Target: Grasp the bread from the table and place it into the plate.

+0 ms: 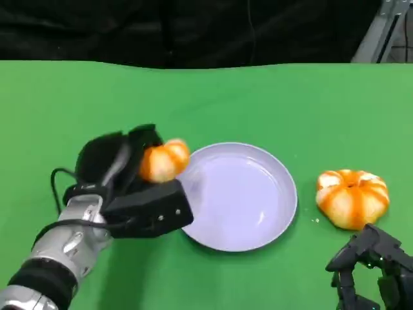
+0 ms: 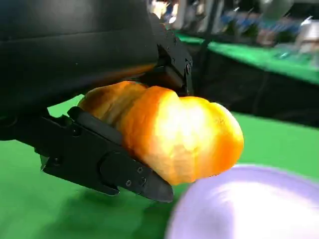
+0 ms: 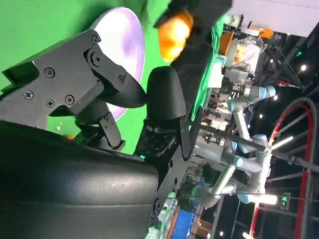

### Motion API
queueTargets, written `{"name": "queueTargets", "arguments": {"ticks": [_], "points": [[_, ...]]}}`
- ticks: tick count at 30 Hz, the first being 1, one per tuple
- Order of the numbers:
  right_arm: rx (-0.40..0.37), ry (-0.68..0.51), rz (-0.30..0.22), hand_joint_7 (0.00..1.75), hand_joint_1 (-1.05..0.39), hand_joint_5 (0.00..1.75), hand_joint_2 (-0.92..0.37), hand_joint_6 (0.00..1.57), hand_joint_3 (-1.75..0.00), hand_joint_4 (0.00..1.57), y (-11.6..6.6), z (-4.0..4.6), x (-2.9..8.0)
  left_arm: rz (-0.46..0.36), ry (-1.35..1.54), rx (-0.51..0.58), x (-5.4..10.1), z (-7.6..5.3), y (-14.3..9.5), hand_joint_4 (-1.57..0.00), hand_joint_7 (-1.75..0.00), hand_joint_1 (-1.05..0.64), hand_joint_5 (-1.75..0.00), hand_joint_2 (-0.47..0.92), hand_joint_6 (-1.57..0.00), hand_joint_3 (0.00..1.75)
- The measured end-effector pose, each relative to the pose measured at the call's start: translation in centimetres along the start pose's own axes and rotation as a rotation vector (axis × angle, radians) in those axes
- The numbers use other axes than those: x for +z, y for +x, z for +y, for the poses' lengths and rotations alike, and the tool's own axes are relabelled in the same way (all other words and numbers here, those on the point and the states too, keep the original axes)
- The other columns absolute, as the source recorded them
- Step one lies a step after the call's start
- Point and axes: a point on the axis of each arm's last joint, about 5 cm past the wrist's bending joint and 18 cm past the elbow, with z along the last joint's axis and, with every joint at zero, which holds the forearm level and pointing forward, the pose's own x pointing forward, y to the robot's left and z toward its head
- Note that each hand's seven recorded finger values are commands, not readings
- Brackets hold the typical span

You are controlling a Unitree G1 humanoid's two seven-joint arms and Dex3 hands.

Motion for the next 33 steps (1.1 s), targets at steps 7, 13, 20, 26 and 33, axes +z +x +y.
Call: {"name": "queueTargets", "arguments": {"ticks": [7,13,20,26,33], "points": [[0.000,0.000,0.000,1.52,-0.12,1.75,-0.53,0.74,-1.21,0.84,0.0,-0.01,0.0,-0.018,-0.005,0.008,0.5,0.3,0.2,-0.70,-1.69,-0.06,-1.75,0.92,-0.60,0.20],[0.001,-0.016,0.008,1.52,-0.11,1.75,-0.54,0.73,-1.19,0.83,-0.1,0.05,0.4,-0.116,-0.018,0.022,2.7,1.0,0.7,-0.69,-1.63,-0.10,-1.75,0.92,-0.65,0.23],[-0.008,-0.022,0.028,1.53,-0.11,1.75,-0.55,0.73,-1.18,0.83,-0.3,-0.04,0.6,-0.127,-0.031,-0.001,3.4,0.6,0.3,-0.69,-1.62,-0.10,-1.75,0.92,-0.66,0.23],[-0.008,-0.020,0.020,1.51,-0.11,1.75,-0.53,0.75,-1.21,0.84,-0.2,0.01,0.5,-0.158,-0.041,-0.040,4.2,0.0,0.3,-0.66,-0.99,-0.10,-1.75,0.92,-0.87,0.15],[-0.011,-0.014,-0.004,1.50,-0.10,1.75,-0.53,0.76,-1.21,0.84,0.0,0.12,0.4,-0.264,-0.075,-0.107,6.4,-1.6,0.5,-0.64,-1.38,-0.11,-1.75,0.92,-0.70,0.16]]}}
